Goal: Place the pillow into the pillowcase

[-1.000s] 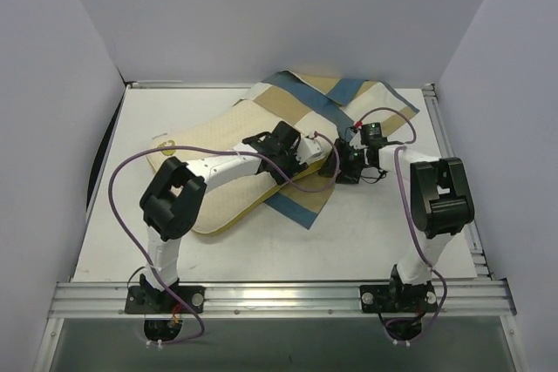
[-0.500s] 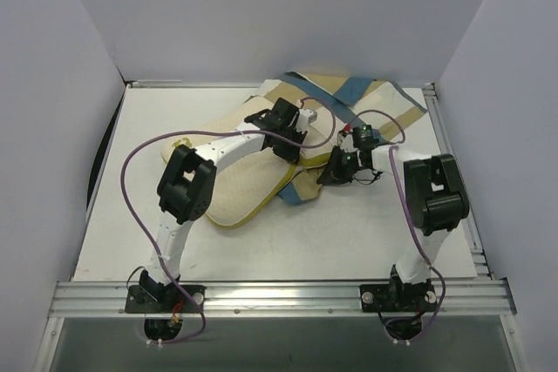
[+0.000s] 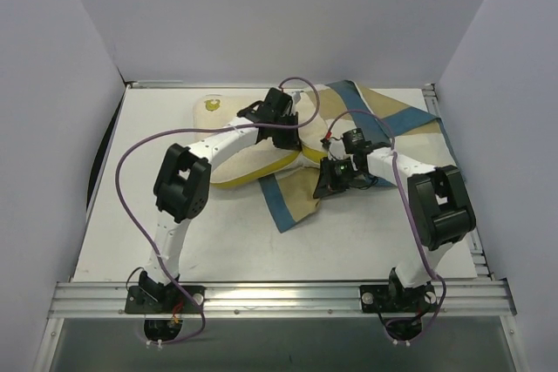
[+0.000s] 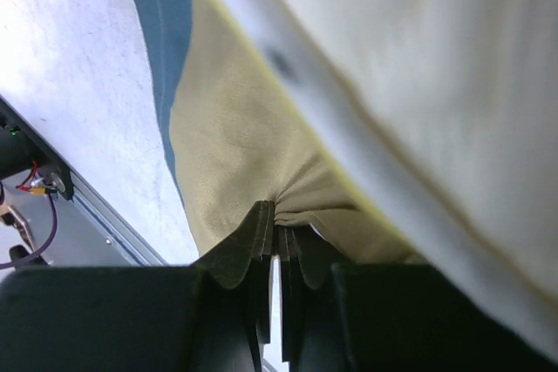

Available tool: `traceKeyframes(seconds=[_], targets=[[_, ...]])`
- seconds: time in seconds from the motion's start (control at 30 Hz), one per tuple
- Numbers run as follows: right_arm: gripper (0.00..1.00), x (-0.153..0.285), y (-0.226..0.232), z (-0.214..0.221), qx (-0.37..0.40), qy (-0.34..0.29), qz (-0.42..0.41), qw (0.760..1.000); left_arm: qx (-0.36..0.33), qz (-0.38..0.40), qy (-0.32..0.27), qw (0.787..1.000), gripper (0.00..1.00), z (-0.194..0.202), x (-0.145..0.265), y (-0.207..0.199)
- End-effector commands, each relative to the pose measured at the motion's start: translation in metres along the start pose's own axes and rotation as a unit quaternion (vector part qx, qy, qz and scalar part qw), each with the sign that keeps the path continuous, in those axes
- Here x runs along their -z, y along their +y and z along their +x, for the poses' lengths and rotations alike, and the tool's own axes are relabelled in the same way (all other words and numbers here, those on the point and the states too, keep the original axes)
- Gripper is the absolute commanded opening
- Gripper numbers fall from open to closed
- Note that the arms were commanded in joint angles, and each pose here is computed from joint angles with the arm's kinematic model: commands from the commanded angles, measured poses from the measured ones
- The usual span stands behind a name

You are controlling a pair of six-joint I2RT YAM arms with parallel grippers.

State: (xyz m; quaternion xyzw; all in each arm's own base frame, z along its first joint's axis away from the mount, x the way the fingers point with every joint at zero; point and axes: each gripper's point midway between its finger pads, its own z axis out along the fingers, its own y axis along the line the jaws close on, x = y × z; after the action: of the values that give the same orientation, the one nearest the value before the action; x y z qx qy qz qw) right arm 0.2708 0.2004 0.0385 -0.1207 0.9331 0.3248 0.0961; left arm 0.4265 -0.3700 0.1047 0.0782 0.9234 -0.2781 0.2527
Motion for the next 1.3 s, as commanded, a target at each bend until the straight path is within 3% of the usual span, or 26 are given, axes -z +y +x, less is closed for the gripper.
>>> traceKeyframes(seconds=[0.0, 0.07, 0.13, 0.17, 0.2, 0.23, 0.3, 0.43, 0.63, 0.67, 0.77, 0.87, 1.0, 1.17, 1.27], targets=[[0.00, 0.017, 0.030, 0.024, -0.026, 0.067, -0.054, 0.996, 0.028, 0.027, -0.077, 0.996, 0.00, -0.031, 0.001, -0.017], [0.16, 0.026, 0.035, 0.022, -0.020, 0.064, -0.063, 0.996, 0.028, 0.026, -0.045, 0.998, 0.00, -0.004, -0.006, -0.006], [0.29, 0.047, 0.039, 0.023, -0.022, 0.068, -0.065, 0.995, 0.016, 0.079, -0.018, 0.997, 0.02, 0.014, -0.001, -0.014], [0.29, 0.056, 0.037, 0.024, -0.009, 0.068, -0.062, 0.996, -0.010, 0.096, -0.013, 0.995, 0.12, 0.017, 0.003, -0.016], [0.28, 0.072, 0.040, 0.015, -0.005, 0.050, -0.059, 0.997, -0.028, 0.114, -0.006, 0.993, 0.34, 0.021, 0.009, -0.020], [0.28, 0.084, 0.036, 0.012, -0.016, 0.036, -0.050, 0.998, -0.053, 0.131, -0.020, 0.990, 0.41, 0.015, 0.025, -0.028], [0.28, 0.113, 0.020, -0.009, -0.021, -0.029, -0.010, 0.999, -0.103, 0.146, -0.032, 0.983, 0.64, 0.021, 0.037, -0.026], [0.34, 0.144, -0.009, -0.051, 0.029, -0.089, 0.145, 0.985, -0.202, 0.161, -0.055, 0.965, 0.84, 0.024, 0.073, -0.036], [0.35, 0.130, -0.039, -0.082, 0.055, -0.060, 0.273, 0.959, -0.368, 0.102, -0.061, 0.922, 0.84, 0.036, 0.081, -0.013], [0.36, 0.131, -0.040, -0.089, 0.061, -0.063, 0.284, 0.955, -0.411, 0.091, -0.060, 0.905, 0.84, 0.039, 0.078, -0.009], [0.39, 0.117, -0.046, -0.095, 0.074, -0.039, 0.312, 0.946, -0.477, 0.043, -0.042, 0.877, 0.86, 0.049, 0.068, 0.015], [0.40, 0.111, -0.048, -0.095, 0.079, -0.025, 0.327, 0.941, -0.499, 0.013, -0.027, 0.866, 0.87, 0.053, 0.063, 0.035], [0.33, 0.104, -0.054, -0.099, 0.079, -0.014, 0.338, 0.938, -0.503, -0.010, -0.025, 0.864, 0.86, 0.053, 0.061, 0.050], [0.07, 0.105, -0.049, -0.101, 0.079, -0.022, 0.335, 0.939, -0.466, -0.022, -0.015, 0.885, 0.81, 0.053, 0.057, 0.071], [0.00, 0.100, -0.033, -0.102, 0.076, -0.029, 0.297, 0.951, -0.424, 0.004, -0.006, 0.906, 0.61, 0.056, 0.051, 0.075]])
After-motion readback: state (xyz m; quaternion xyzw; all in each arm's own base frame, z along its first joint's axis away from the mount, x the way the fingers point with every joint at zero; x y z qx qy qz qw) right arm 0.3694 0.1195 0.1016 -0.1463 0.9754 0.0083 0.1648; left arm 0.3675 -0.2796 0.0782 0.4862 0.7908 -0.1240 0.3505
